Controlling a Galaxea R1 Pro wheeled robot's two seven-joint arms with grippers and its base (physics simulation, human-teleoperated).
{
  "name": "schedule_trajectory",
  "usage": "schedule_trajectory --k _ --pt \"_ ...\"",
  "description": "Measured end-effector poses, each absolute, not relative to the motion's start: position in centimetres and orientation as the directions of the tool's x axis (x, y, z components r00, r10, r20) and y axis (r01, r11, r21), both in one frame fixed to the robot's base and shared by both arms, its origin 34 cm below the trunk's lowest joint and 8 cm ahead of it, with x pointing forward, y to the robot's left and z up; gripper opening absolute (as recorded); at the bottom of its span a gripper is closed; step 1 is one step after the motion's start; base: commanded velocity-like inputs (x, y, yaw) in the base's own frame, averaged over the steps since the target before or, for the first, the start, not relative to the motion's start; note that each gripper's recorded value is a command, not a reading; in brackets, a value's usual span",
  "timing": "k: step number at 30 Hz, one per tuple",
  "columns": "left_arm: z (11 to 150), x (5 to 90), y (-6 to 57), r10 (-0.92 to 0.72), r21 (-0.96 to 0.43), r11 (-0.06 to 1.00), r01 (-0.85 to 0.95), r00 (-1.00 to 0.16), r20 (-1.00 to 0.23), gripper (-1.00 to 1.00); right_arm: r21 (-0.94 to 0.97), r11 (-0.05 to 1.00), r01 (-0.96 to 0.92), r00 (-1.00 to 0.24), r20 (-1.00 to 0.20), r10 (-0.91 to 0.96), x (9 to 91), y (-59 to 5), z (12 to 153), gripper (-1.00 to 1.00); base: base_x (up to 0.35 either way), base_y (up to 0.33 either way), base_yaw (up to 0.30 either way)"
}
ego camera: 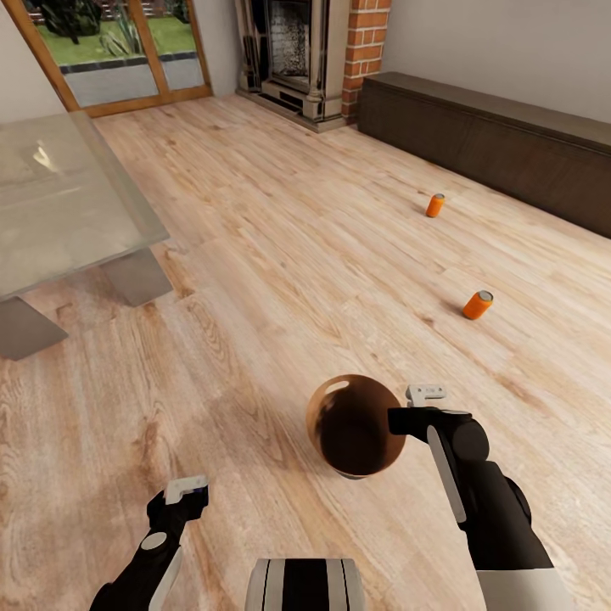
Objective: Put the three can of soda from the living room inside the tash can in the kitchen.
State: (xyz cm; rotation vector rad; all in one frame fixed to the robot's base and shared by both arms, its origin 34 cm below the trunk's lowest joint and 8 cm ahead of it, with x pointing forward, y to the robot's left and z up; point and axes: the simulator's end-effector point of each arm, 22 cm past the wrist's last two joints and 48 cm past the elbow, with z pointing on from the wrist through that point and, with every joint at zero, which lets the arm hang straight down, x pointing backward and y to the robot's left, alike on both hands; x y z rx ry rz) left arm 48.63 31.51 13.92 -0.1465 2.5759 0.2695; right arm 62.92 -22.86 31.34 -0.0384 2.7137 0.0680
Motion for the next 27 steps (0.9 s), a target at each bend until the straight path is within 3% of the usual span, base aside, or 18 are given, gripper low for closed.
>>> schedule_trajectory --k 27 --pt "13.56 48.31 31.48 -0.050 0.163 0.974 -0.157 -0.853 -0.520 1.00 0.042 0.998 -0.037 -0.913 -0.409 -0.017 62.81 -22.88 30.93 -1.00 0.000 0.000 0.000"
